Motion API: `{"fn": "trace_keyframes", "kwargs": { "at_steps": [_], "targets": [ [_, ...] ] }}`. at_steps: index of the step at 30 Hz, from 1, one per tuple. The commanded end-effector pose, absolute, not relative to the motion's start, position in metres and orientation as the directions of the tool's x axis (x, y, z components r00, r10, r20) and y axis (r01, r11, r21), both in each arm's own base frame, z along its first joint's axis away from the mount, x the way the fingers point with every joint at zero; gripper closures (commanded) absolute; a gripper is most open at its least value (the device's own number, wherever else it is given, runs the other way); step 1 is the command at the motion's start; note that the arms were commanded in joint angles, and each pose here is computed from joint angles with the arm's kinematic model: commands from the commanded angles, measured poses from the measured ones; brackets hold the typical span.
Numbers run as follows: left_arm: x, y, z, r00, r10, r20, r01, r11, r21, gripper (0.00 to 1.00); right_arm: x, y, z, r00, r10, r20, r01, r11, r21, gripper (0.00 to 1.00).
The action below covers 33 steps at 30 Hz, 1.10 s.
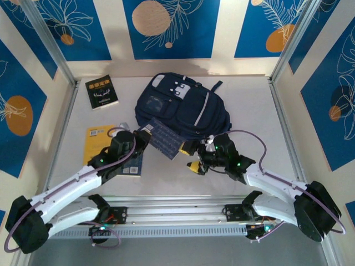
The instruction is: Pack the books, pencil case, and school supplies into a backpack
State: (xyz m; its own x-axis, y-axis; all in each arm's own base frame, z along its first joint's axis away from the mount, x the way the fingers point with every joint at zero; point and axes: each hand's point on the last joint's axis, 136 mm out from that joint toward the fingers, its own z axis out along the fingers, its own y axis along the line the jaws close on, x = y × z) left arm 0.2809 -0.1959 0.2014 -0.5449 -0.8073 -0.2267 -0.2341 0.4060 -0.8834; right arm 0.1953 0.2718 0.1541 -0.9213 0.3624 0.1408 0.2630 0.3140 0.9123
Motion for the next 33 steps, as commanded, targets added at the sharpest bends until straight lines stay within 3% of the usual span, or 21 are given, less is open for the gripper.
{"fn": "trace_keyframes", "kwargs": {
  "at_steps": [1,5,9,17,22,27,33],
  "targets": [
    [0.292,-0.202,0.231,-0.509,-0.841,-0.181,-0.200,0.320,-0.926,1.00,0.208,0.285,0.208,-0.917,0.385,0.109,0.186,0.168,0.968,0.01],
    [0.293,-0.207,0.236,-0.507,-0.852,-0.129,-0.213,0.269,-0.939,1.00,0.218,0.286,0.213,-0.885,0.445,0.134,0.210,0.124,0.970,0.00],
    [0.293,-0.214,0.249,-0.524,-0.848,-0.081,-0.202,0.216,-0.955,1.00,0.232,0.284,0.215,-0.839,0.527,0.139,0.218,0.092,0.972,0.09],
    [0.285,-0.204,0.260,-0.506,-0.859,-0.083,-0.196,0.208,-0.958,1.00,0.238,0.299,0.230,-0.828,0.548,0.117,0.172,0.050,0.984,0.18],
    [0.279,-0.207,0.261,-0.527,-0.848,-0.060,-0.197,0.191,-0.962,1.00,0.249,0.297,0.242,-0.807,0.582,0.101,0.133,0.013,0.991,0.36],
    [0.269,-0.203,0.251,-0.527,-0.848,-0.055,-0.212,0.195,-0.958,1.00,0.260,0.293,0.281,-0.804,0.595,0.003,0.011,0.010,1.000,0.55],
    [0.264,-0.202,0.242,-0.530,-0.847,-0.046,-0.230,0.195,-0.953,1.00,0.261,0.297,0.298,-0.811,0.580,-0.075,-0.058,0.048,0.997,0.62]
  ]
}}
